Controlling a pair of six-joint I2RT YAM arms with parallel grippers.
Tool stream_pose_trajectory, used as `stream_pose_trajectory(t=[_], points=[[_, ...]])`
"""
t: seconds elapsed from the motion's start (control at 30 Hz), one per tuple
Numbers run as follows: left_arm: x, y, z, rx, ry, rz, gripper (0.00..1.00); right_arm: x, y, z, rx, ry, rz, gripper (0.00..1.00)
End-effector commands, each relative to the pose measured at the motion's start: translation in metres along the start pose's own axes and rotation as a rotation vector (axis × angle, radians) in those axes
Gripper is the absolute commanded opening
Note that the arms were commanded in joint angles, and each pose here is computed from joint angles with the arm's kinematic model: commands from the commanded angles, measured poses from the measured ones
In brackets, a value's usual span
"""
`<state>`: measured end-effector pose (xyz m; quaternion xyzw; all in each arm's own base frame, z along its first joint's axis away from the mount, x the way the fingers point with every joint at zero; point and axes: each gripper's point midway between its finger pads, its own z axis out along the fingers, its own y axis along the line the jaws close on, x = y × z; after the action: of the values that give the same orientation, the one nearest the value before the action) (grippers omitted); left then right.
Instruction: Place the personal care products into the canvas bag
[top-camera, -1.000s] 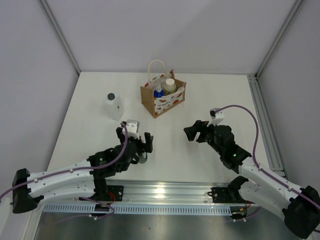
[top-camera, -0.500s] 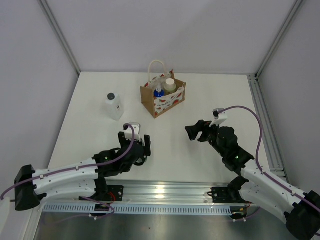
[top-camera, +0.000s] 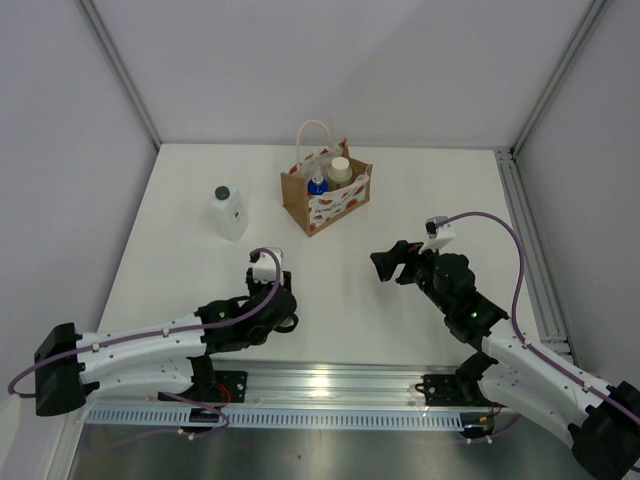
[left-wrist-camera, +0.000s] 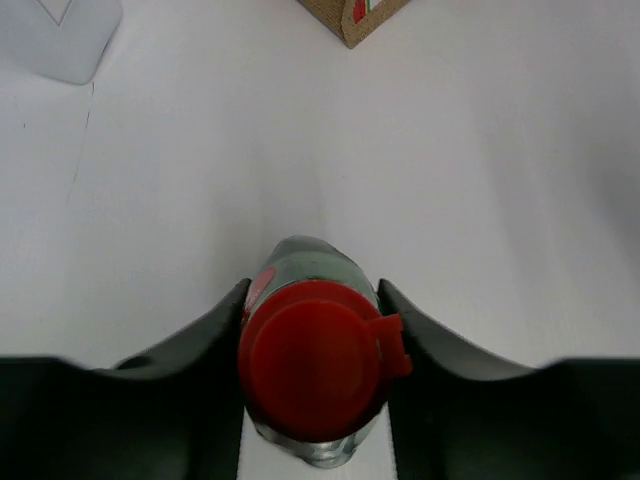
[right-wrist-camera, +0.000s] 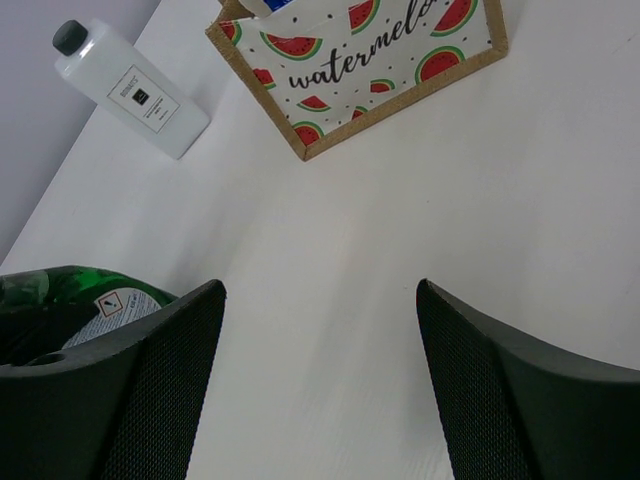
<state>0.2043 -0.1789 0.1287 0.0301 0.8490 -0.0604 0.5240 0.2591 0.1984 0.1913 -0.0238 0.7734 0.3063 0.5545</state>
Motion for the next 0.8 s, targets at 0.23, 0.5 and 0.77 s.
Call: stream_pose_trajectory(t=[0.23,0.5,0.77], points=[[-0.044,0.007,-0.008,-0.057,-0.114,-0.051,0.01,-0.008,0.003,0.003,-0.004,-0.026,-0.009,0.81],[-0.112,-0.012,-0.018,0.014,-0.243,-0.115,0.01,-0.009,0.006,0.001,-0.015,-0.029,-0.001,0.81],[-0.172,-0.017,-0.008,0.054,-0.286,-0.156,0.00,-0.007,0.006,0.003,-0.013,-0.023,-0.001,0.81]])
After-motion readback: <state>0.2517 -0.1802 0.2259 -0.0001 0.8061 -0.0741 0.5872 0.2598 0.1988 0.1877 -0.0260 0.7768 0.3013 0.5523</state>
